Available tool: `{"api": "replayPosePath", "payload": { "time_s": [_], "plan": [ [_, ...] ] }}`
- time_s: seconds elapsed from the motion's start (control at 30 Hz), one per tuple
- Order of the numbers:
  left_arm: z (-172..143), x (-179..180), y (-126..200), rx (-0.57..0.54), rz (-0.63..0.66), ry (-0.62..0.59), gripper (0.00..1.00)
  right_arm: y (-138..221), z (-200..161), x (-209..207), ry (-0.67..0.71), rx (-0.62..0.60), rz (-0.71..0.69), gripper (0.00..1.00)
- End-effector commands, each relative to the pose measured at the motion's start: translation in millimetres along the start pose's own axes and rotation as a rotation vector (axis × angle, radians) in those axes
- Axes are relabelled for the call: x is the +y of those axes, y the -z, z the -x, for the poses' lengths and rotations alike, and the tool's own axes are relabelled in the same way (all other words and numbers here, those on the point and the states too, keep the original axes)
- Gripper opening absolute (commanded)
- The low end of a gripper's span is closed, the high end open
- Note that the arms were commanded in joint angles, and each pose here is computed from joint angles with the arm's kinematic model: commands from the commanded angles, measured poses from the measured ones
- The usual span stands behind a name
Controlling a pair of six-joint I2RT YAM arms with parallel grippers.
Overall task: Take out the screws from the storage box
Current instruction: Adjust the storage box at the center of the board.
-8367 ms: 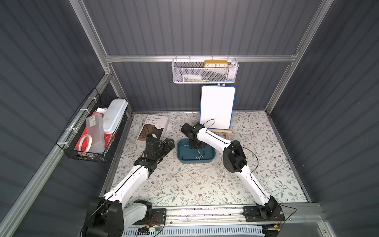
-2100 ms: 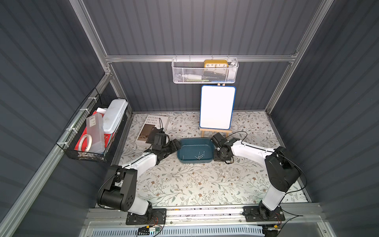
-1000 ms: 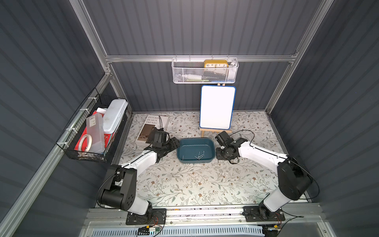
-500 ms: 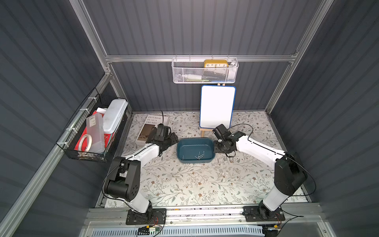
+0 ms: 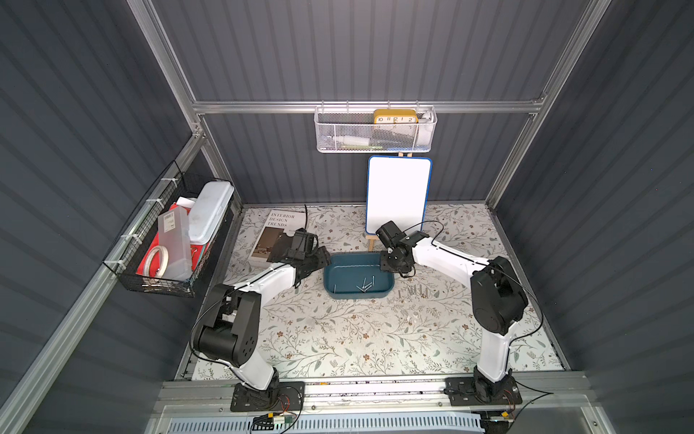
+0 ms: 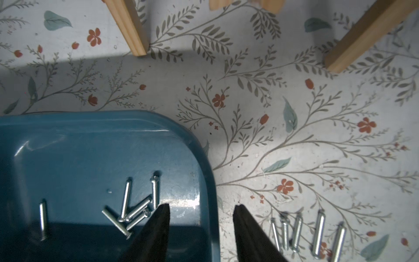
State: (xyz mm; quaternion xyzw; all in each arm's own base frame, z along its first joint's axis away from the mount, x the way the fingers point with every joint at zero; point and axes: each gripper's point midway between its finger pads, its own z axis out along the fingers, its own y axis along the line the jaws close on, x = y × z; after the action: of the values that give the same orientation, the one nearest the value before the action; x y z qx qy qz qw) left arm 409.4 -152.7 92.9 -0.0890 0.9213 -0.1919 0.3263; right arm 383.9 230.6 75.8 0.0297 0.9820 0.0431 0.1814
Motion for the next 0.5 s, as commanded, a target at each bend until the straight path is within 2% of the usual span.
{"api": "replayPosePath", "payload": {
  "time_s": [0.0,0.17,0.47],
  "plan": [
    [-7.4,2.7,-1.7,0.024,0.006,0.02,0.7,-6.0,6.3,-8.2,-0.015,0.003,-0.074,0.49],
    [-7.5,2.1,0.1,0.024,0.004,0.051,0.72,-16.2,9.3,-8.0,-0.016,0.037,-0.117,0.4],
    [5.2,10.2,9.3,-0.015,0.077,0.075,0.8,-17.2,-3.1,-15.2,-0.021,0.114,-0.183,0.1]
  ]
}}
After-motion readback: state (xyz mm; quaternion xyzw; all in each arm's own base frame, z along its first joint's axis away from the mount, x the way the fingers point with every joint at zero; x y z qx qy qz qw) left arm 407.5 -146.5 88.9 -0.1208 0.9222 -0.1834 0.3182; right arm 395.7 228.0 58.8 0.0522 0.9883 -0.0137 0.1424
